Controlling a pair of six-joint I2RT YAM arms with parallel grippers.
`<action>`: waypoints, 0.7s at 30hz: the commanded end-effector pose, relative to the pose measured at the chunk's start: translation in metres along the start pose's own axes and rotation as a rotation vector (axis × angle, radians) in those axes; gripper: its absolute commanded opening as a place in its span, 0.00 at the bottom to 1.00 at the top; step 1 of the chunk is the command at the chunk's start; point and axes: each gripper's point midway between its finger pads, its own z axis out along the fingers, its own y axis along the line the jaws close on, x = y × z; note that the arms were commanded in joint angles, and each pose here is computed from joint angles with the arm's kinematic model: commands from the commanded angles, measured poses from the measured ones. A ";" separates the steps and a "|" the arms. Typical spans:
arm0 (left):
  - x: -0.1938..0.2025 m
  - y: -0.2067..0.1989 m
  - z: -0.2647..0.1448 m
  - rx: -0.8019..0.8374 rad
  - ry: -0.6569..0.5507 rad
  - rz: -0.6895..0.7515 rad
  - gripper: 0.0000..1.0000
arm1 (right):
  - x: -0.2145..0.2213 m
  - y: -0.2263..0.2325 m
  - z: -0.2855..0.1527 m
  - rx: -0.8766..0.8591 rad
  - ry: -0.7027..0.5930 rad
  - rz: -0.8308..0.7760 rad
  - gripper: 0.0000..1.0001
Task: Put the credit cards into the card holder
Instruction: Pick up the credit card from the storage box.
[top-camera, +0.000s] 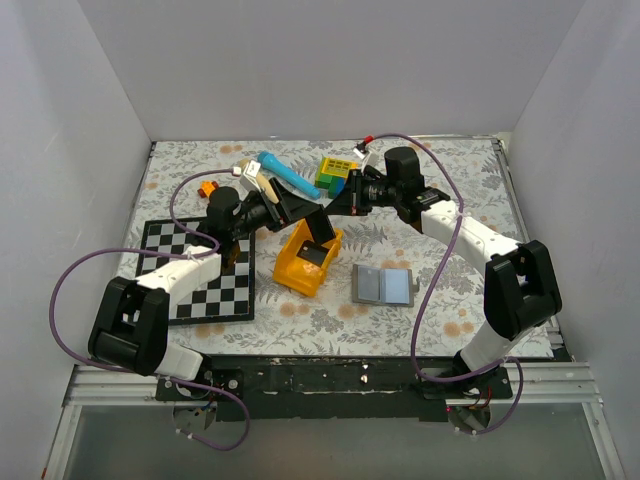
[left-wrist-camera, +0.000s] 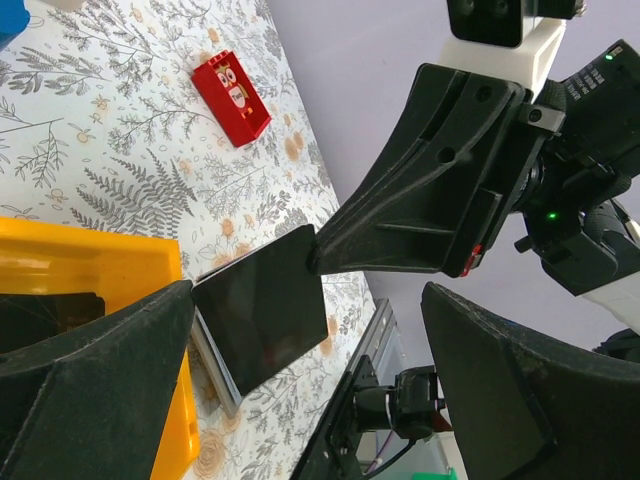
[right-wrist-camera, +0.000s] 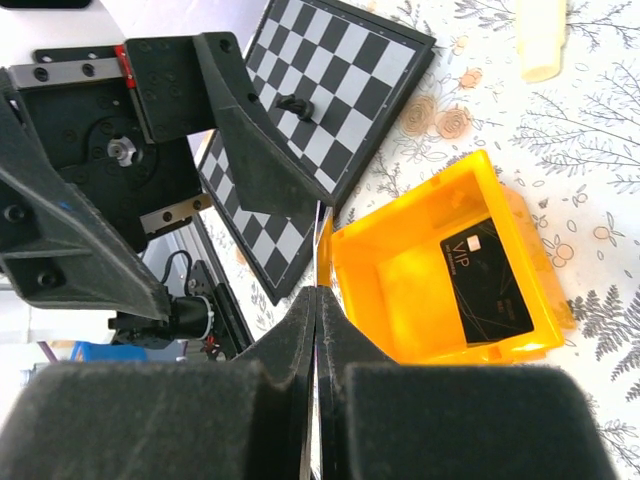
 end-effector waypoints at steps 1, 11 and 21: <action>-0.013 -0.027 0.001 0.071 -0.015 0.047 0.98 | -0.013 0.007 -0.009 0.023 -0.039 -0.066 0.01; -0.010 -0.025 0.001 0.059 -0.009 0.046 0.98 | -0.015 -0.001 -0.006 0.055 -0.042 -0.071 0.01; -0.007 -0.015 0.000 0.015 -0.007 0.050 0.98 | -0.016 -0.019 0.004 0.111 -0.023 -0.044 0.01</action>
